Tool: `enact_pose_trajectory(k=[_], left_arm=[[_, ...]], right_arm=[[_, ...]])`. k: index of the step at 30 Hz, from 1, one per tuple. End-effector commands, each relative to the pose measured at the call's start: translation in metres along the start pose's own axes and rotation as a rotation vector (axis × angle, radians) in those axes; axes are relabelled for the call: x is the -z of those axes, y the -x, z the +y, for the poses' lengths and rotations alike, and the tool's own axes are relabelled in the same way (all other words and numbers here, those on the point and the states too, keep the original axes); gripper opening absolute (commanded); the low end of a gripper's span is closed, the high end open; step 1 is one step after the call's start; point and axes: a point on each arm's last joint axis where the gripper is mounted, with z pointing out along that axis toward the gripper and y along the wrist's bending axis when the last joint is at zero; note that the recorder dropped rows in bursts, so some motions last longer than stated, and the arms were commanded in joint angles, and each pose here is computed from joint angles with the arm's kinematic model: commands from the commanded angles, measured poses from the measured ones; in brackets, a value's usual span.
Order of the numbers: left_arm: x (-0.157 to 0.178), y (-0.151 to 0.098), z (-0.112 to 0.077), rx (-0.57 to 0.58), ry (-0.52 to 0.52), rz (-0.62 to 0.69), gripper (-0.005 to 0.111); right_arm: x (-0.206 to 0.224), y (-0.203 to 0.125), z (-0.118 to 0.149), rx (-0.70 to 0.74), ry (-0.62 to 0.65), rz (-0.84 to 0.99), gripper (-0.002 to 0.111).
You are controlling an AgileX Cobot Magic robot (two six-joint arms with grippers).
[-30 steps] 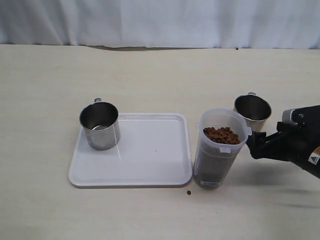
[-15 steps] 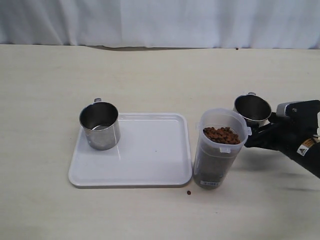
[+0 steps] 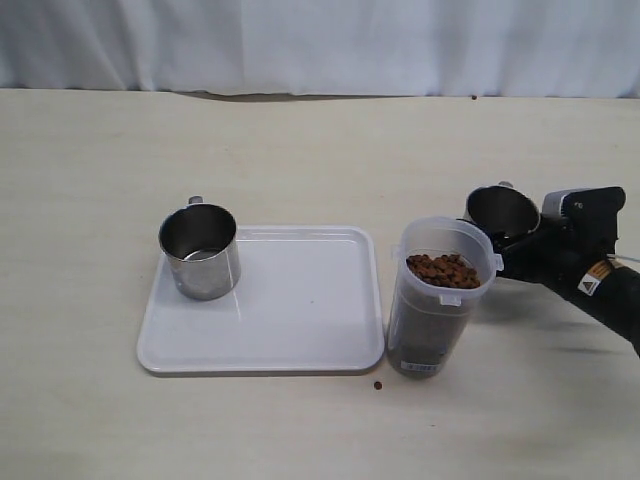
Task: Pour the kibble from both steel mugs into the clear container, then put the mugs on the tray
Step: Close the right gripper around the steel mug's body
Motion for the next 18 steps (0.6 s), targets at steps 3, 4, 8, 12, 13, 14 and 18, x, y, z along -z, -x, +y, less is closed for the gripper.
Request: enact_pose_trajectory(k=[3,4,8,12,13,14,18], left_arm=[[0.0,0.001,0.0,-0.009,-0.006,-0.016,0.0],[0.0,0.001,0.0,-0.009,-0.006,-0.016,0.0],[0.0,0.001,0.0,-0.009,-0.006,-0.016,0.0],[0.0,0.001,0.0,-0.009,-0.006,-0.016,0.0],[0.0,0.001,0.0,-0.009,-0.006,-0.016,0.0],[0.0,0.001,0.0,-0.009,-0.006,-0.016,0.0],[0.0,0.001,0.0,-0.009,-0.006,-0.016,0.0]], right_arm=[[-0.001,0.001,-0.001,-0.012,-0.013,-0.015,0.036],[-0.001,0.001,-0.001,-0.012,-0.013,-0.015,0.028],[-0.001,0.001,-0.001,-0.006,-0.013,-0.015,0.005],[0.002,0.002,-0.001,0.046,-0.016,-0.016,0.005],[0.004,0.005,0.0,0.049,-0.024,-0.025,0.005],[0.006,0.011,-0.001,0.052,-0.038,-0.044,0.005],[0.018,0.042,0.002,0.078,-0.078,-0.147,0.005]])
